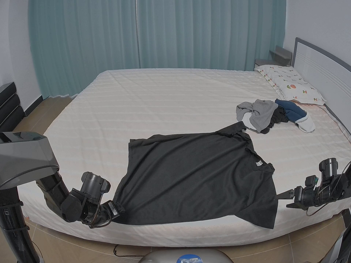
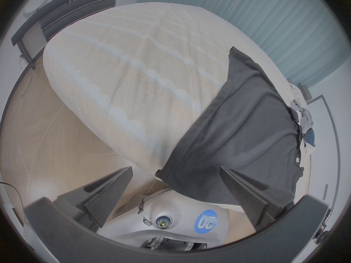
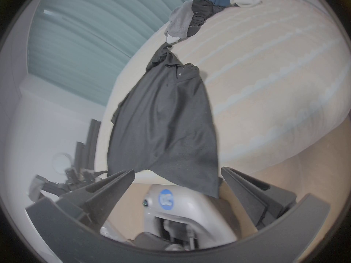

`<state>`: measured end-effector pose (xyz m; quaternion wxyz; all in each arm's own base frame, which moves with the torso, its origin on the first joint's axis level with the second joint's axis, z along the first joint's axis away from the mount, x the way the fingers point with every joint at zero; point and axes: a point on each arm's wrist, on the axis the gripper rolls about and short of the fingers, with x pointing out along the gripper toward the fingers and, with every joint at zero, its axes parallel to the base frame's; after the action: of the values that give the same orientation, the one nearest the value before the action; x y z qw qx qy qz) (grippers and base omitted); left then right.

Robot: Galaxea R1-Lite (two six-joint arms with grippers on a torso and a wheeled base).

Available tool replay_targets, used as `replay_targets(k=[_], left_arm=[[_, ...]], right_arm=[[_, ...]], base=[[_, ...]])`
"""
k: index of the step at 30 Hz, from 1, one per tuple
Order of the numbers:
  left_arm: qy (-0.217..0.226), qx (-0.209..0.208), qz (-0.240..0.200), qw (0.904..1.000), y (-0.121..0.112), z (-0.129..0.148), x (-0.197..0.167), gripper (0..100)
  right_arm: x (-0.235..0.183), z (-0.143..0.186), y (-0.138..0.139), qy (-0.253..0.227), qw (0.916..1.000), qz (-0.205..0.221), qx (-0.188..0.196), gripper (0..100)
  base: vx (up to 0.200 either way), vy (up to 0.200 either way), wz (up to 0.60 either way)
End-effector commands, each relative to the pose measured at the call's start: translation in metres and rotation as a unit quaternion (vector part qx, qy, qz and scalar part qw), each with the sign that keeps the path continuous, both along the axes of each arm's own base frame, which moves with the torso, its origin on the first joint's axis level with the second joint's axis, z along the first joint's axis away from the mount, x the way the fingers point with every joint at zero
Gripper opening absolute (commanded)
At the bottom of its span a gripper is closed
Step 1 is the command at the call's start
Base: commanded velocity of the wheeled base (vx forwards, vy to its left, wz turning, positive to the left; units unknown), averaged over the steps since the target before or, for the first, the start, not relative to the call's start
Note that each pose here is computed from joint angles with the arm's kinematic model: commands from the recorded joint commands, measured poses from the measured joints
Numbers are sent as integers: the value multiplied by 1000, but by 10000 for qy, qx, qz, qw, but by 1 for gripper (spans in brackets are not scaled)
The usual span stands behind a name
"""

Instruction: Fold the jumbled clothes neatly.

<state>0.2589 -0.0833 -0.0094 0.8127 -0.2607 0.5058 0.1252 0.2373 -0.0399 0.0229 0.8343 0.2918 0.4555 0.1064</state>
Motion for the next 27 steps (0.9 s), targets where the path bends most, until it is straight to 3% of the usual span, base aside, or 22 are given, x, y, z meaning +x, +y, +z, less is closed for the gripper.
replay_targets(k=[1, 3, 6, 9, 27], left_arm=[[-235, -186, 71, 9995, -2, 15, 2, 100], [-253, -219, 110, 9994, -2, 15, 2, 100], [-295, -280, 107, 9991, -7, 16, 3, 100], [-328, -386, 190, 9985, -12, 17, 4, 100], [-411, -572, 318, 9970, -19, 21, 7, 100]], right_arm=[[0, 13, -12, -168, 9972, -299, 660, 100], [1, 15, -17, -205, 9942, -340, 1001, 100], [1, 14, -22, -192, 9918, -389, 1203, 100], [0, 13, -23, -179, 9913, -386, 1245, 100], [-1, 11, -22, -130, 9911, -376, 1272, 100]], base=[[0, 0, 0], [0, 0, 0], [0, 0, 0], [0, -200, 0], [0, 0, 0]])
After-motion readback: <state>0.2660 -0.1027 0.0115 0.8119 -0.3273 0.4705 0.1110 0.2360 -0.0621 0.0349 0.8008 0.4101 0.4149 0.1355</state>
